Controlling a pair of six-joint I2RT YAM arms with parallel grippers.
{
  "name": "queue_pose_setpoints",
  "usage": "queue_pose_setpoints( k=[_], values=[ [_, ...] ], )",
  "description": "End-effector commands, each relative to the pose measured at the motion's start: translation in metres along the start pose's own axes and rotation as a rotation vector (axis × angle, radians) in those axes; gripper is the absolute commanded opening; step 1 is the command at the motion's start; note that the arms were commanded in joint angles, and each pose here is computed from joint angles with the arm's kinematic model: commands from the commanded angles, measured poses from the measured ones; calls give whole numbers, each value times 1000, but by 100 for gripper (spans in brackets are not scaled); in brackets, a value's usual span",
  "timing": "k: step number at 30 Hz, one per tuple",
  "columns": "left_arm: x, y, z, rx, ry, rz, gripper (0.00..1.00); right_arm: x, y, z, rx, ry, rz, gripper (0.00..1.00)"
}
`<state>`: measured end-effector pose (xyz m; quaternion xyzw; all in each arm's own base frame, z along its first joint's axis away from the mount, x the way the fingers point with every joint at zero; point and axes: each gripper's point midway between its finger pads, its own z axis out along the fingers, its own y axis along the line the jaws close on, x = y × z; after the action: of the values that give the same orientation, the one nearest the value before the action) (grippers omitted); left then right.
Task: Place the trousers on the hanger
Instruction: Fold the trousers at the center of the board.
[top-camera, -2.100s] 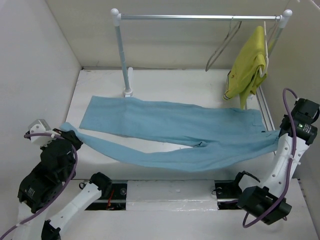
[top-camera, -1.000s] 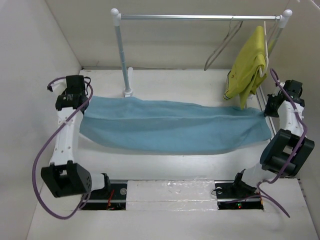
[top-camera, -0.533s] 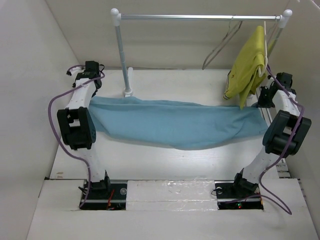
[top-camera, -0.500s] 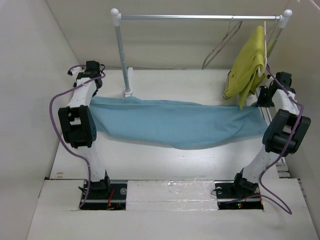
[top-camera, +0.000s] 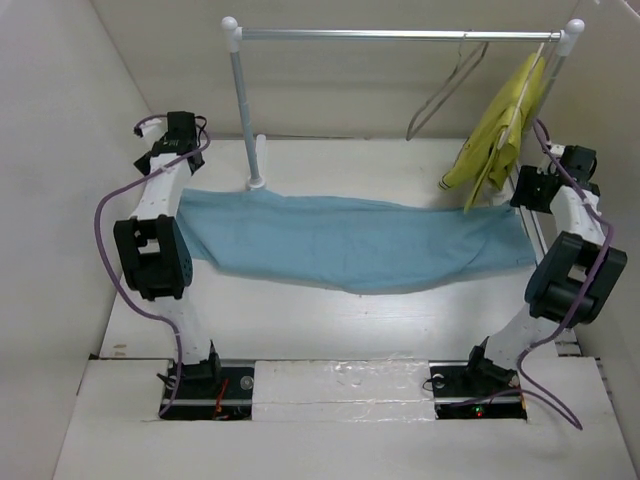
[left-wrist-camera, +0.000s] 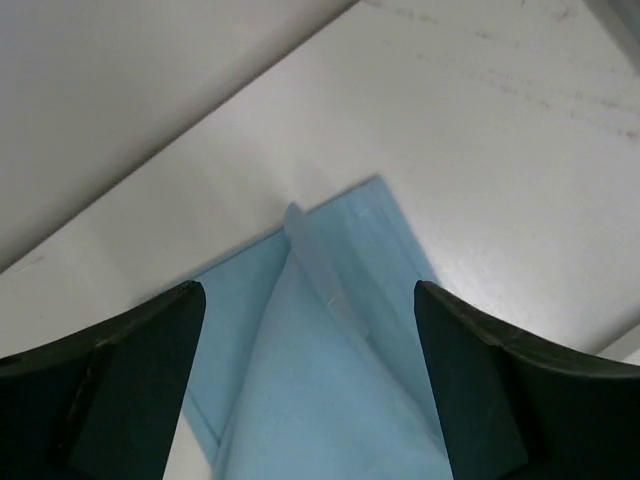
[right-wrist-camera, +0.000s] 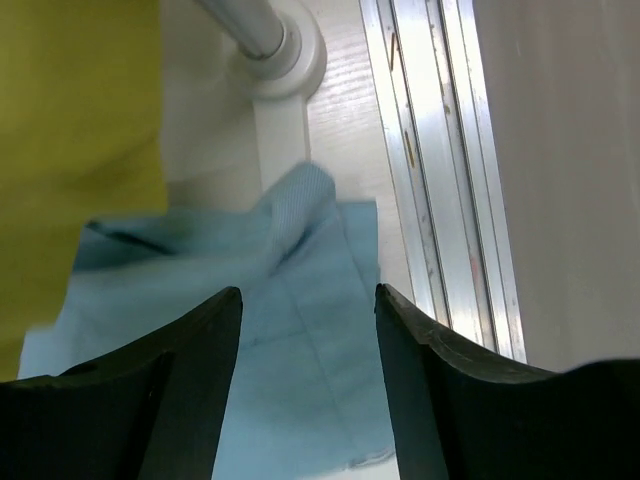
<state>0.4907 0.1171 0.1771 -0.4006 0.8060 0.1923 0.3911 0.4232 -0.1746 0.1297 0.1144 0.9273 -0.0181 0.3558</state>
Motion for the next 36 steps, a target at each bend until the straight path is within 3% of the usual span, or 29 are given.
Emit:
queue_pose_setpoints(
  k=[1,2,3,5,6,7,8,11,15,17,22,36],
  values=[
    [17,27,-35,33,40,-48,81,-22,2,-52,-22,-164,-47,61],
    [7,37,-54,82,4,-127,80,-17,6,-59,-29,-174,-50,61],
    [56,55,-48,67,91,-96,75,-11,4,-66,-23,-182,-29,59],
    [56,83,-56,120,82,-220,67,3,14,-85,-30,-231,-20,50],
    [98,98,-49,117,174,-231,60,8,21,-92,-52,-250,6,31],
    [104,106,-49,134,190,-255,48,8,26,-98,-66,-286,14,16],
    [96,121,-43,143,171,-313,29,18,37,-109,-88,-315,15,0],
    [122,122,-31,144,253,-268,5,16,86,-129,-218,-413,-43,0],
    [118,102,-15,178,309,-252,3,52,144,-128,-403,-373,-155,0],
    [126,93,-2,192,347,-228,11,72,160,-123,-449,-319,-201,0],
    [133,83,17,185,395,-180,15,119,194,-121,-534,-246,-283,0],
    [146,48,37,249,434,-144,24,125,233,-141,-571,-239,-414,0]
  ],
)
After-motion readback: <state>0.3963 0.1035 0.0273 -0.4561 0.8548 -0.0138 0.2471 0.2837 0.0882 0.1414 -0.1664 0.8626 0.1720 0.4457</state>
